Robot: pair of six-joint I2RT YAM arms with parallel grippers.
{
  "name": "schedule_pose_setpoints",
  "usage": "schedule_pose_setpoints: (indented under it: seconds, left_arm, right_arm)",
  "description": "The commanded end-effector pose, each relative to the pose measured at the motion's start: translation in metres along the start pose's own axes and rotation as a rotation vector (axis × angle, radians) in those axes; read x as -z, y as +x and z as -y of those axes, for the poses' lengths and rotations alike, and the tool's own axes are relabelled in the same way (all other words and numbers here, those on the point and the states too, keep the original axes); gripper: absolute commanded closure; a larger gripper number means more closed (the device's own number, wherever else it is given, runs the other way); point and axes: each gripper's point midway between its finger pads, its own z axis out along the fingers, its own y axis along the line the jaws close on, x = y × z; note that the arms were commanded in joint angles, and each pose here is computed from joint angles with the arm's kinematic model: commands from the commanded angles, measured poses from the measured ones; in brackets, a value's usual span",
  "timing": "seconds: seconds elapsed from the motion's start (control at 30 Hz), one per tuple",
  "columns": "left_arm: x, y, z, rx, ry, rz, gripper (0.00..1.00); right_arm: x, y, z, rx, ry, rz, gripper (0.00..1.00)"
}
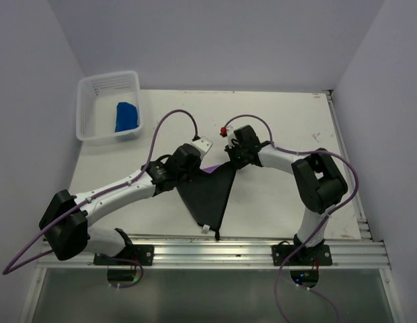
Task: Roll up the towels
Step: Flatten the towel
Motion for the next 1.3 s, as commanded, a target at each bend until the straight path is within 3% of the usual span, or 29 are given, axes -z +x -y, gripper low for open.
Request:
schedule_pose_setpoints:
  seconds: [0.0,0.23,0.5,0.7,0.83,1.07,1.27]
  left_arm:
    - [0.000,-0.013,-0.002,0.019,0.011,0.054,1.00]
    - [0.012,-0.031,-0.008,0.044,0.006,0.096,1.00]
    - [0.063,-0.090,-0.036,0.121,-0.005,0.266,1.00]
    - [0.116,-0.116,-0.044,0.241,0.066,0.399,1.00]
    - [0.148,-0.118,-0.044,0.335,0.131,0.461,1.00]
    - [0.175,-0.106,-0.039,0.394,0.218,0.471,1.00]
    - [0.163,-0.090,-0.029,0.398,0.238,0.421,1.00]
  right_arm:
    - [0.022,-0.024,-0.001,0.015,-0.006,0.052,1.00]
    - [0.067,-0.059,0.002,0.017,0.031,0.151,1.00]
    - [0.189,-0.124,-0.027,0.004,-0.022,0.416,1.00]
    - [0.275,-0.125,-0.052,0.007,-0.070,0.540,1.00]
    - [0.307,-0.108,-0.064,0.002,-0.101,0.555,1.00]
    - [0.339,-0.083,-0.084,-0.012,-0.196,0.565,1.00]
    - [0.320,-0.072,-0.076,-0.078,-0.155,0.522,1.00]
